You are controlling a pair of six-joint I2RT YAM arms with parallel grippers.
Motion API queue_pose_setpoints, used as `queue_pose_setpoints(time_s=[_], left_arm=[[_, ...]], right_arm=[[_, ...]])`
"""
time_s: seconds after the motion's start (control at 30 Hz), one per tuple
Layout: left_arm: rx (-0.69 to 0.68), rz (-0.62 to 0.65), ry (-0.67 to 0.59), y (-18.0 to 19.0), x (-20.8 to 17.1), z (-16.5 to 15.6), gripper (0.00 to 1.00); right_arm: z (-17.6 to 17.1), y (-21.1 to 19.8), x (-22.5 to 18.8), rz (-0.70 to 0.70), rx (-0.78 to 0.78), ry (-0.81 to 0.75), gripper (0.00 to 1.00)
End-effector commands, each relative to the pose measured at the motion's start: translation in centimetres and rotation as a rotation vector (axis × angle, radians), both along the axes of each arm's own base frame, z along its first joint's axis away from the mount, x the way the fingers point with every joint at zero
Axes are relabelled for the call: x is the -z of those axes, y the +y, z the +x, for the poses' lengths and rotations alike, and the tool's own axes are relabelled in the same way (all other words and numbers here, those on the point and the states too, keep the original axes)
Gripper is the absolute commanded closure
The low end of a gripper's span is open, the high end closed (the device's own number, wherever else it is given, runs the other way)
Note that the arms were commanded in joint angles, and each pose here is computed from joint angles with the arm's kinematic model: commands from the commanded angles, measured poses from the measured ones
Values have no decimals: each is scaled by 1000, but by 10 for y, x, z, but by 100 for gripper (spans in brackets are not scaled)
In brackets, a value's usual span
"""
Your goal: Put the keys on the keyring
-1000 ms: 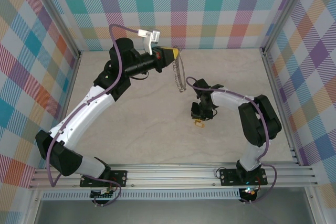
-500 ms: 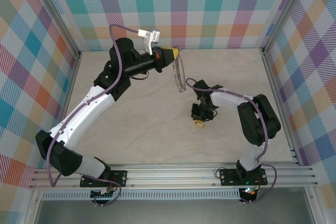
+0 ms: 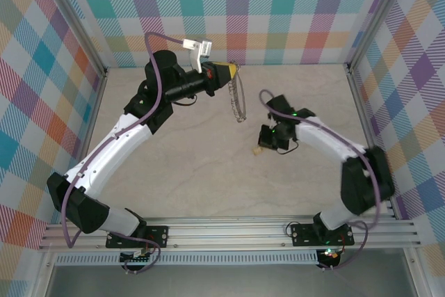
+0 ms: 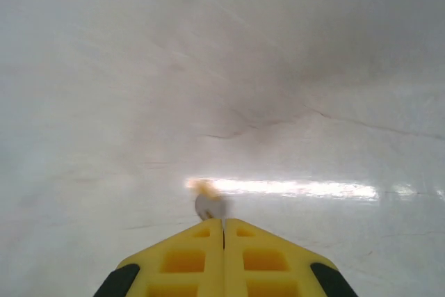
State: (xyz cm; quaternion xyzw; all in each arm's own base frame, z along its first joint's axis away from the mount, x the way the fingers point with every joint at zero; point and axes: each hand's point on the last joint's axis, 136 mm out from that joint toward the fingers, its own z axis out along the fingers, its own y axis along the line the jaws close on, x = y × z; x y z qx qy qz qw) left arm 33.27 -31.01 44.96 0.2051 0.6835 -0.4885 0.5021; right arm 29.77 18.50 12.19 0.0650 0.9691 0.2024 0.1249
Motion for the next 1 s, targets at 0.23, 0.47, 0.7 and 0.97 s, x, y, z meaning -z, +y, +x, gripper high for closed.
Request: queue_pose_setpoints(time_s=[0.23,0.47,0.7,0.97], left_arm=[[44,-58,-131,4,-40,-16,100],[84,-47,-207,-3,-51,-25,100],[141,0,-236,-15,-50,-28,100],[161,19,-252,-23,-50,-24,100]], right_arm=[[24,15,-203,537,-145,-536,100],[19,28,-289,772,-295,-684,100],[14,27,-338,840,-358,-772,100],[13,24,-356,851,-368,-804,100]])
